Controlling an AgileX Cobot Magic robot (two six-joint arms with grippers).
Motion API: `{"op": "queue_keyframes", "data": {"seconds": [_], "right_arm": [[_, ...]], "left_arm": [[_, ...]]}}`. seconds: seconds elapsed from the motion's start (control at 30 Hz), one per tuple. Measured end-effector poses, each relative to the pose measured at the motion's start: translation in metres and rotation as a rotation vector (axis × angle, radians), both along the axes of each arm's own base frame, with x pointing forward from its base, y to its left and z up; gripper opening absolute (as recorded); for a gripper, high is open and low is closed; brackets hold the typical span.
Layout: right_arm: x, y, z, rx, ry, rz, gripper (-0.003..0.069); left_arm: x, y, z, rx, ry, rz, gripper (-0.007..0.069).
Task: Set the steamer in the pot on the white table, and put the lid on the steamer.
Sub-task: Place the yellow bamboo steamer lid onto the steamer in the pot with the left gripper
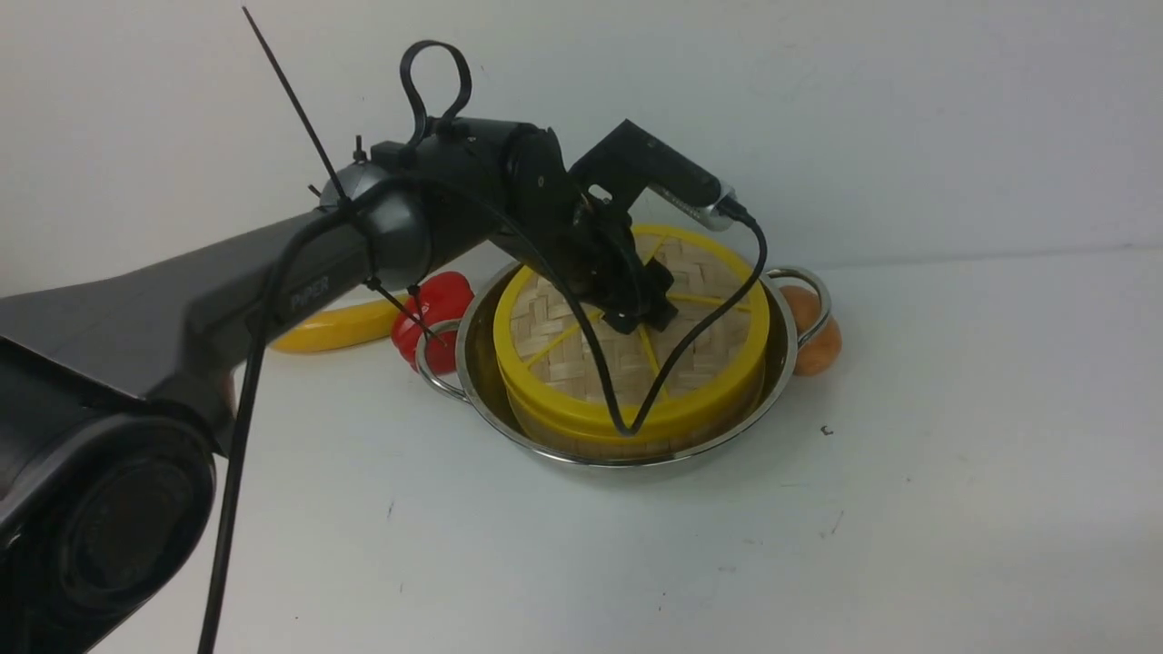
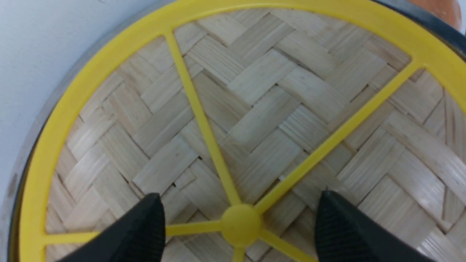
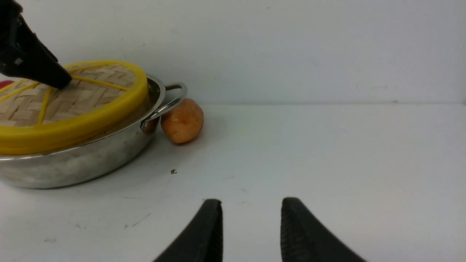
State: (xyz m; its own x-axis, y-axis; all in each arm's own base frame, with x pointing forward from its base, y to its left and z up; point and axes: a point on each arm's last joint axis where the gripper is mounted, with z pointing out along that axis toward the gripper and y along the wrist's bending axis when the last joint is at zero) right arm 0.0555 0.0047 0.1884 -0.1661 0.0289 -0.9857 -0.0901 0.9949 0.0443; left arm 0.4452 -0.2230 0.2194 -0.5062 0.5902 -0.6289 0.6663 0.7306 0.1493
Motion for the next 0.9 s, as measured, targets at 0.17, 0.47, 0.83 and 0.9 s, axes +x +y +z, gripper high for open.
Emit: {"op": "queue_keyframes", "data": {"seconds": [0.17, 0.47, 0.83, 0.9], "right_arm": [[0.0, 0.0, 0.0, 0.0, 0.0, 0.0, 0.0243], [0.0, 0.0, 0.0, 0.0, 0.0, 0.0, 0.0243], [0.0, 0.0, 0.0, 0.0, 0.0, 0.0, 0.0243], [0.0, 0.0, 0.0, 0.0, 0.0, 0.0, 0.0243]], "left_arm": [[-0.001, 0.001, 0.008, -0.013, -0.024, 0.004, 0.0511], [-0.009, 0.01, 0.05, -0.003, -0.123, 0.019, 0.0511], [0.002, 0.022, 0.033, 0.149, -0.16, 0.112, 0.0354], [0.004, 0.022, 0.031, 0.148, -0.168, 0.113, 0.0309]]}}
